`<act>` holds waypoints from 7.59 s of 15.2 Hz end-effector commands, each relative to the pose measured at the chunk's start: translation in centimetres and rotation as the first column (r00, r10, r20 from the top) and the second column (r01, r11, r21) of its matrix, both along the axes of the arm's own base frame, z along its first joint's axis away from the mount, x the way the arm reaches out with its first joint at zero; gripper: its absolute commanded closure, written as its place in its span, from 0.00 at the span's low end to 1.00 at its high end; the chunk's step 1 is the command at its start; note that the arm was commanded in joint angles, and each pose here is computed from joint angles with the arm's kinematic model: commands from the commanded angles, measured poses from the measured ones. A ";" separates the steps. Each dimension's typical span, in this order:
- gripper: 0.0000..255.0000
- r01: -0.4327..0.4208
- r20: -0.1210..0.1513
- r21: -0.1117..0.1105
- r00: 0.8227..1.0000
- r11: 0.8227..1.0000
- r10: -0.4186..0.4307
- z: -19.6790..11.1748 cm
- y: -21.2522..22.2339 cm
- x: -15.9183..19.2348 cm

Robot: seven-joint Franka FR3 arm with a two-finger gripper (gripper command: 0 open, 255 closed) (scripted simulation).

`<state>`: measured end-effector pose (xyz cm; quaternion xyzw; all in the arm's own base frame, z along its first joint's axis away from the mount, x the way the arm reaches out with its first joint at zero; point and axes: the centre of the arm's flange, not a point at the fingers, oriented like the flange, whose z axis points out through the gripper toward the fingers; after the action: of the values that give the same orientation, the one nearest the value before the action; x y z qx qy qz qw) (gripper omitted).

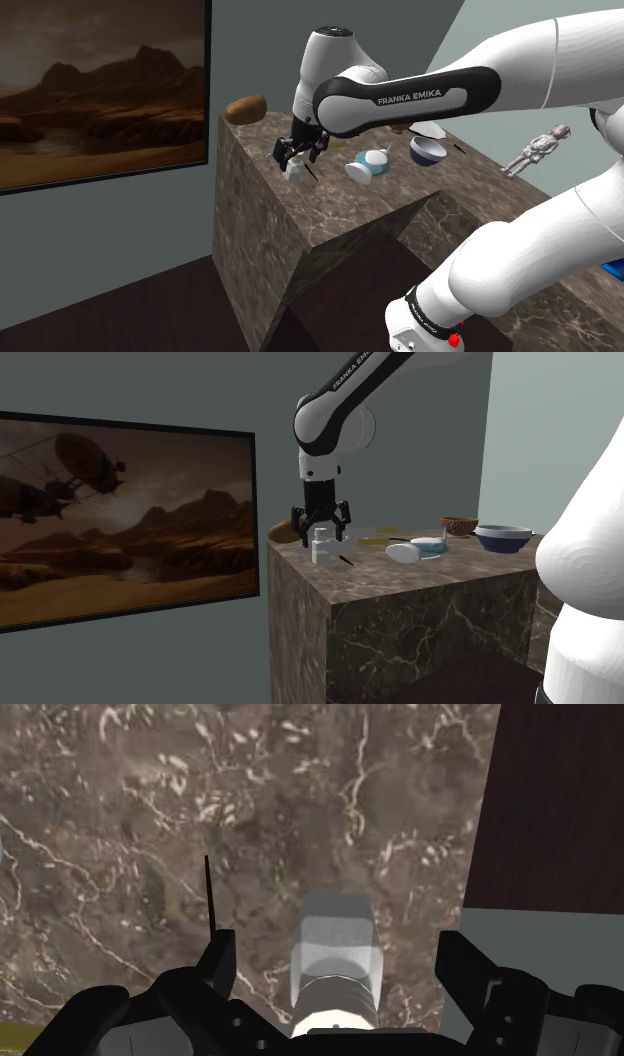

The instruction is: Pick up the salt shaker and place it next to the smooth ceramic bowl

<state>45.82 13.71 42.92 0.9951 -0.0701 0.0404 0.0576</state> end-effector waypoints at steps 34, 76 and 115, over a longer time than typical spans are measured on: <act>1.00 0.000 0.000 0.000 1.000 1.000 0.000 10.5 0.0 0.0; 1.00 0.000 0.000 0.000 1.000 1.000 0.000 16.6 -36.0 -16.4; 1.00 0.000 0.000 0.000 1.000 1.000 0.000 5.6 -57.6 -26.3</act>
<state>19.50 -43.94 48.98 0.9951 -0.0700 0.0403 0.0574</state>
